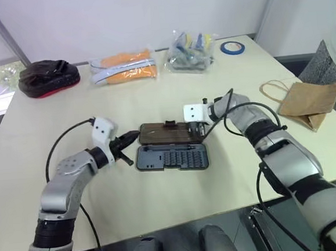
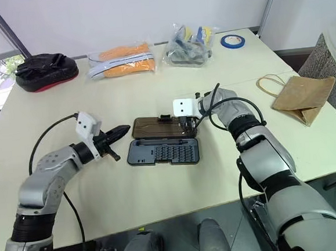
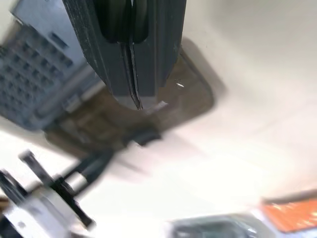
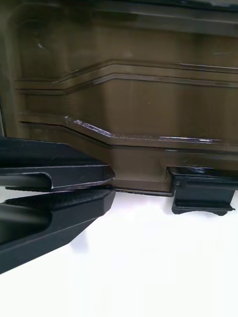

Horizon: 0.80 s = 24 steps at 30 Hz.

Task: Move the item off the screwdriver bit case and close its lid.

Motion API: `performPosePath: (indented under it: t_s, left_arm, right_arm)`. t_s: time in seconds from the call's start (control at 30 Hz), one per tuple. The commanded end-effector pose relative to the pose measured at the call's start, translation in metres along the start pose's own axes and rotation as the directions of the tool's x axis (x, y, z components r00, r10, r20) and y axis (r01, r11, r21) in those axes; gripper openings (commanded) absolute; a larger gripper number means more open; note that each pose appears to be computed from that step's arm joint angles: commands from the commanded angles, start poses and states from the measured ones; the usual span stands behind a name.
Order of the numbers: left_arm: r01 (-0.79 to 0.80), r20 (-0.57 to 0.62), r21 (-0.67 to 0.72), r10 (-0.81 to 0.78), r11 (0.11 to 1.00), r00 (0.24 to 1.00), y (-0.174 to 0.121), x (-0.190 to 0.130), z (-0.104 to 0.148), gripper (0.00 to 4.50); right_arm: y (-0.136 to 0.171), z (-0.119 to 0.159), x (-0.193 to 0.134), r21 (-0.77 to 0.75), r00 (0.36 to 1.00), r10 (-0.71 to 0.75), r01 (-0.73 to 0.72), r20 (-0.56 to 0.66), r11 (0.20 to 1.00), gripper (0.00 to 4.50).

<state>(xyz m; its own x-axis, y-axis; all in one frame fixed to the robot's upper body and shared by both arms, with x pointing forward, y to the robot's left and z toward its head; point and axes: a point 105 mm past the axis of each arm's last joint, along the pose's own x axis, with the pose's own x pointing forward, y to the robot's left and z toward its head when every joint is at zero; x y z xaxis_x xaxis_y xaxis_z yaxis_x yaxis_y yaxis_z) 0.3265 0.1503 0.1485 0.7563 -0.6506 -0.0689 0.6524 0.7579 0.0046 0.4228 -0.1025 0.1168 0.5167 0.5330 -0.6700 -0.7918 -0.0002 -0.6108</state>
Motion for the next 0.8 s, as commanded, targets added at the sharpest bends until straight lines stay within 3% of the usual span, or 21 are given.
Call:
performPosePath:
  t_s: [0.03, 0.2, 0.37, 0.8]
  left_arm:
    - [-0.071, 0.097, -0.003, 0.071, 0.997, 0.993, 0.019, -0.009, 0.030, 0.00]
    - [-0.157, 0.105, -0.042, 0.161, 0.987, 0.981, 0.051, -0.021, 0.035, 0.00]
    - [-0.192, 0.036, -0.047, 0.193, 0.980, 0.980, 0.074, -0.027, 0.018, 0.00]
    - [-0.142, -0.092, -0.044, 0.138, 0.989, 0.986, 0.092, -0.006, -0.023, 0.00]
  right_arm:
    - [-0.001, 0.006, -0.008, -0.051, 0.998, -0.062, 0.062, 0.020, 0.997, 0.03]
    - [-0.004, 0.018, -0.019, -0.125, 0.990, -0.138, 0.142, 0.039, 0.982, 0.03]
    - [-0.008, 0.031, -0.030, -0.203, 0.977, -0.207, 0.215, 0.059, 0.955, 0.03]
    - [0.002, 0.050, -0.047, -0.241, 0.964, -0.245, 0.264, 0.108, 0.934, 0.03]
